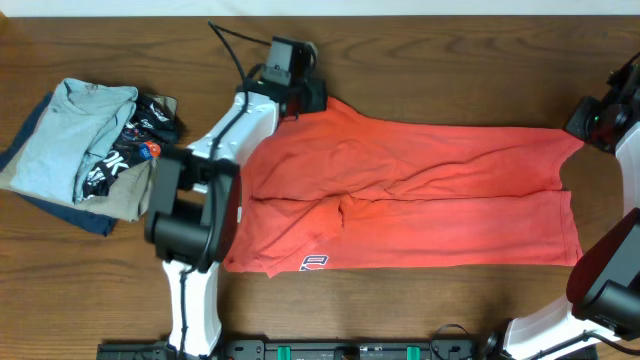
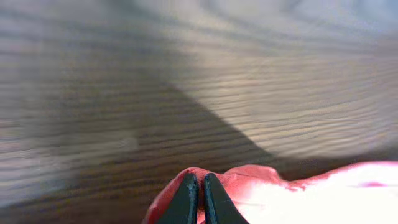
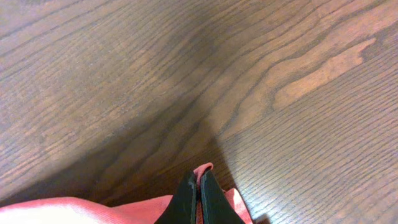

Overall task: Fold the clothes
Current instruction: 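Pull the far corners outward to straighten the folded shirt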

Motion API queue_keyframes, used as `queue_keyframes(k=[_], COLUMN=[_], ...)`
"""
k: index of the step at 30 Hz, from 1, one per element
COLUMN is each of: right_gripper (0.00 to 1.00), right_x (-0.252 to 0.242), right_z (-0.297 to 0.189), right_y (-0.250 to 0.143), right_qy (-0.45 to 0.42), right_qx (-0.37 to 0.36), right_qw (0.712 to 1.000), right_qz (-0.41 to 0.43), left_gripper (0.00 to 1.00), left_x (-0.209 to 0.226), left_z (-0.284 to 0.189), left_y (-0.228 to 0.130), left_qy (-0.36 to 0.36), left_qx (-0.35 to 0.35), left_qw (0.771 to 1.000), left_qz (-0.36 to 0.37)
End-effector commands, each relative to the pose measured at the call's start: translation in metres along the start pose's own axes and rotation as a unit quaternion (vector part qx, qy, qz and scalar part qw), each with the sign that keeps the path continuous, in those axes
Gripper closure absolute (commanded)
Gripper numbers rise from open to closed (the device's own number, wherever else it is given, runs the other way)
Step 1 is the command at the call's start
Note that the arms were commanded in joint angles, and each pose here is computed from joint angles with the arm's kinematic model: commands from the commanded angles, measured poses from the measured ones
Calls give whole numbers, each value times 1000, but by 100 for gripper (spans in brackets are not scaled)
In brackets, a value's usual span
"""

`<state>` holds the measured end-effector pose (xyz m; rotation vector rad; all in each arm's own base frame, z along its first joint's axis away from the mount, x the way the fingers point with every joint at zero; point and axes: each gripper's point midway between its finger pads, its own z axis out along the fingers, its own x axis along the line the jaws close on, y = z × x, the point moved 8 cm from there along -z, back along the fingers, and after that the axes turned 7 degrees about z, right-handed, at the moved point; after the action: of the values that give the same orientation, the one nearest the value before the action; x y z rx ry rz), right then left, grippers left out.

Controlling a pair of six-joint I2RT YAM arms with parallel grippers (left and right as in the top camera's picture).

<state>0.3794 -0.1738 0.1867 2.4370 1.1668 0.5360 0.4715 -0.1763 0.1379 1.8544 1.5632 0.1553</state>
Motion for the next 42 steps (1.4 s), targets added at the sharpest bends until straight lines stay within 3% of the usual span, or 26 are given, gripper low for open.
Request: queue_keyframes(k=[1, 11, 23, 28, 35, 37, 38, 42], right_gripper=[99, 99, 99, 99, 99, 99, 99, 99], right_x=[3, -3, -17, -18, -20, -20, -20, -21], right_z=[2, 1, 0, -1, -2, -2, -2, -2], right_y=[-1, -4, -9, -18, -25, -25, -26, -27], right_qy=[-3, -33, -49, -56, -61, -62, -62, -63], right_qx=[2, 6, 28, 54, 75, 78, 79, 82], right_qw=[1000, 999, 998, 997, 995, 995, 995, 995], right_qz=[-3, -1, 11, 11, 11, 11, 11, 11], left_gripper=[94, 94, 94, 93, 93, 85, 76, 69], left_x=[-11, -5, -39, -50, -75, -78, -76, -62], left_z=[-25, -32, -157, -201, -198, -193, -192, -189], left_y=[20, -14, -8, -35, -73, -82, -84, -86], left_qy=[-4, 21, 17, 30, 36, 41, 51, 116], left_qx=[-26, 77, 59, 112, 201, 213, 215, 204], left_qw=[1000, 997, 998, 991, 977, 975, 974, 971], left_qz=[6, -21, -22, -69, -59, -50, -46, -33])
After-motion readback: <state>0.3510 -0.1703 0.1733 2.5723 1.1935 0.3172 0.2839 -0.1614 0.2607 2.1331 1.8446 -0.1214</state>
